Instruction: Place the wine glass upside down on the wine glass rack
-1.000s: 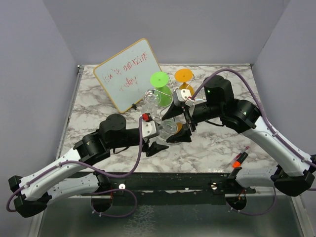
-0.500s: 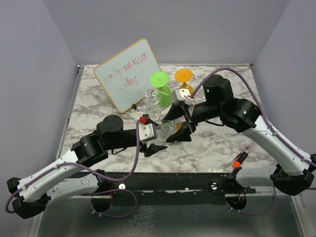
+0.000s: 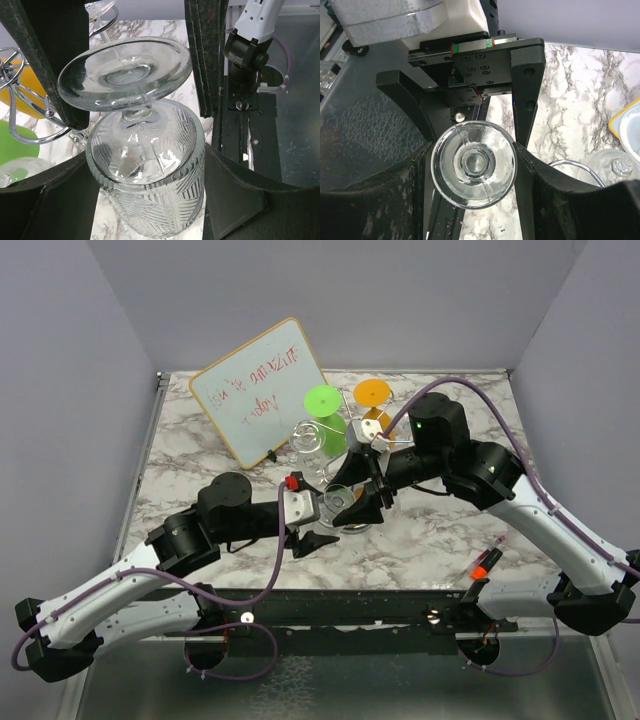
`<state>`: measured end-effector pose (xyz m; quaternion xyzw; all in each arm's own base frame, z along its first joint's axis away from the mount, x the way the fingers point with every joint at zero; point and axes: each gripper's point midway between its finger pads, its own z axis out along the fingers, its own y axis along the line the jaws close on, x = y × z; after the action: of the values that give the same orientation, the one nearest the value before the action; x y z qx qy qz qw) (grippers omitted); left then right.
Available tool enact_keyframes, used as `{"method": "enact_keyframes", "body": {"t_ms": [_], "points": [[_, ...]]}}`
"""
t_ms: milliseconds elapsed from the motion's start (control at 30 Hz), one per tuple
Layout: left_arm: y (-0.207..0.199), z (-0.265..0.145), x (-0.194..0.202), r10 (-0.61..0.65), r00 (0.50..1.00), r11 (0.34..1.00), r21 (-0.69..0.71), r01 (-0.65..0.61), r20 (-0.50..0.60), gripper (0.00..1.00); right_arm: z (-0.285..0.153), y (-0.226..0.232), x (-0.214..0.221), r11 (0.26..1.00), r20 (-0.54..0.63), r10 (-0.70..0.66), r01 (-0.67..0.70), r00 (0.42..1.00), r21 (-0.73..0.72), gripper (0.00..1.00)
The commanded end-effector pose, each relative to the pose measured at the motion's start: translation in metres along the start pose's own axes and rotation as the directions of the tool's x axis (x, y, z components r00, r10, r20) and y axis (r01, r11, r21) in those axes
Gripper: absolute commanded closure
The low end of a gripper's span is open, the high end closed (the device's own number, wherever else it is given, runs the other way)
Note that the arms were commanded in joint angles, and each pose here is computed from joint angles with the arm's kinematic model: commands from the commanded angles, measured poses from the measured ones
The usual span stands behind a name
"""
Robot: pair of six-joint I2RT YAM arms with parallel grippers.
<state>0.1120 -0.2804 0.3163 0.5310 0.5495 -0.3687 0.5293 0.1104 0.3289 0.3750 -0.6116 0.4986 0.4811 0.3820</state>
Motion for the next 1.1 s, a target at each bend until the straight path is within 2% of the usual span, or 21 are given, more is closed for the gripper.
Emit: {"method": "enact_keyframes", "body": {"t_ms": [0, 133, 233, 667, 1067], "points": [[0.001, 0.002, -0.015, -0.017, 0.999, 1.000, -0.001, 0.017, 0.051, 0.73, 0.001, 0.006, -0.009, 1.000, 0.041, -0.013, 0.013, 0.999, -0.010, 0.68], [0.003, 0.001, -0.017, -0.060, 0.996, 0.998, -0.020, 0.062, 0.073, 0.45, 0.000, 0.003, -0.014, 1.000, 0.056, -0.014, 0.014, 0.998, 0.013, 0.76], [0.001, 0.002, -0.017, -0.087, 0.991, 0.996, -0.022, 0.090, 0.101, 0.37, -0.002, 0.003, -0.020, 0.999, 0.084, -0.025, 0.023, 0.996, 0.031, 0.78], [0.002, 0.005, -0.007, -0.203, 0.971, 0.976, -0.048, 0.210, 0.127, 0.19, -0.011, 0.015, -0.034, 0.998, 0.150, -0.060, 0.056, 0.987, 0.032, 0.81], [-0.002, 0.001, -0.004, -0.221, 0.964, 0.973, -0.040, 0.229, 0.147, 0.16, -0.014, 0.015, -0.034, 0.997, 0.151, -0.067, 0.060, 0.986, 0.047, 0.81]]}}
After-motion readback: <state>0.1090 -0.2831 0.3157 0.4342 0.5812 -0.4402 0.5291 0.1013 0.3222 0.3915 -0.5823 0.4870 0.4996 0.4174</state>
